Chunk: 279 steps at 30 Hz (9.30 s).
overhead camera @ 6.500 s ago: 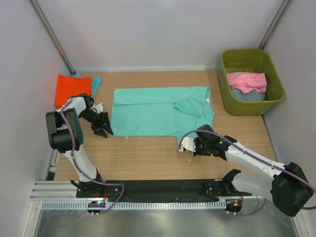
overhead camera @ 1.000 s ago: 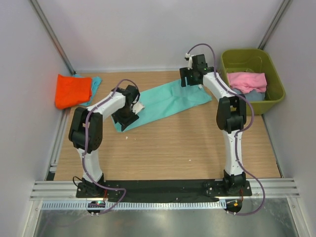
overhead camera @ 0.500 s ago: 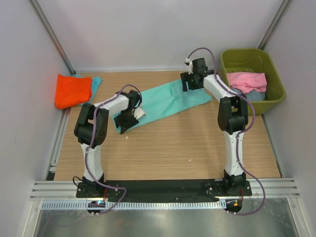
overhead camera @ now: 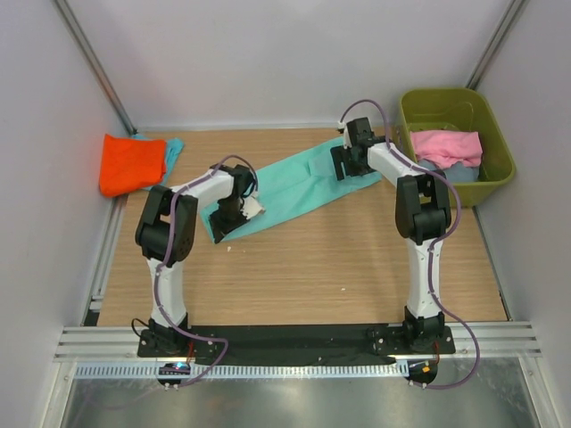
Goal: Fold and stack the t-shirts
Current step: Fold the tshirt
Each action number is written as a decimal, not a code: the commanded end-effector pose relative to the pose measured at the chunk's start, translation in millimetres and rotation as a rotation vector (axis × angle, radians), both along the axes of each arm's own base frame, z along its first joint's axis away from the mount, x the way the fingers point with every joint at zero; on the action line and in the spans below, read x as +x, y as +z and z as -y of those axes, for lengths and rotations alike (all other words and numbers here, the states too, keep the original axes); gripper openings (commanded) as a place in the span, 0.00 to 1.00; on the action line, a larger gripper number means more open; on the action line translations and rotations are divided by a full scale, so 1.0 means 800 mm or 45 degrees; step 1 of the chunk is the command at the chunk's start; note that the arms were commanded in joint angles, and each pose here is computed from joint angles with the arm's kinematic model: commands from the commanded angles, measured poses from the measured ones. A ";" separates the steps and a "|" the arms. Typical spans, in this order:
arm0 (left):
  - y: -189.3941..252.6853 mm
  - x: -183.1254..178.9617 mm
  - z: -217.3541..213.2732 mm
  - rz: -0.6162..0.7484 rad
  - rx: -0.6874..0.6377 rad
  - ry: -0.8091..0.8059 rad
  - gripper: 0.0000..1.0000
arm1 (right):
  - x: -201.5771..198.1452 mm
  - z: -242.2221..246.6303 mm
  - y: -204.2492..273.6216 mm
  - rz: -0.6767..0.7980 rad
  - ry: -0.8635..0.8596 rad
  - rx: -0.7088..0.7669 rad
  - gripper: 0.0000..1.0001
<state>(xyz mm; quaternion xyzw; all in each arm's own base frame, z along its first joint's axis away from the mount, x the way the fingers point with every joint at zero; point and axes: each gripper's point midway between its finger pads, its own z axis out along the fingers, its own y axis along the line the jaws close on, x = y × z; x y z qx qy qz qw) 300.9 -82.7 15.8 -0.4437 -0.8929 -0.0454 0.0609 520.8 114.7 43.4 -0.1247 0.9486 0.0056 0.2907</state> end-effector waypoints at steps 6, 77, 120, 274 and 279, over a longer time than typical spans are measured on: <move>0.012 -0.083 0.060 -0.288 -0.170 -0.123 0.00 | 0.008 -0.006 0.024 0.065 0.025 0.004 0.78; 0.230 -0.174 0.355 0.383 -0.723 -0.355 0.99 | -0.117 -0.060 0.250 0.195 -0.047 0.486 0.83; 0.003 -0.152 0.170 -0.281 -0.717 1.741 0.51 | -0.435 -0.134 -0.021 -0.952 -0.511 1.071 0.53; 0.196 0.066 0.213 -0.053 -1.388 1.394 0.00 | -0.224 -0.087 0.158 -0.251 -0.179 1.153 0.02; 0.237 0.136 0.204 0.094 -1.485 1.369 0.00 | -0.169 -0.092 0.189 -0.138 -0.125 1.176 0.02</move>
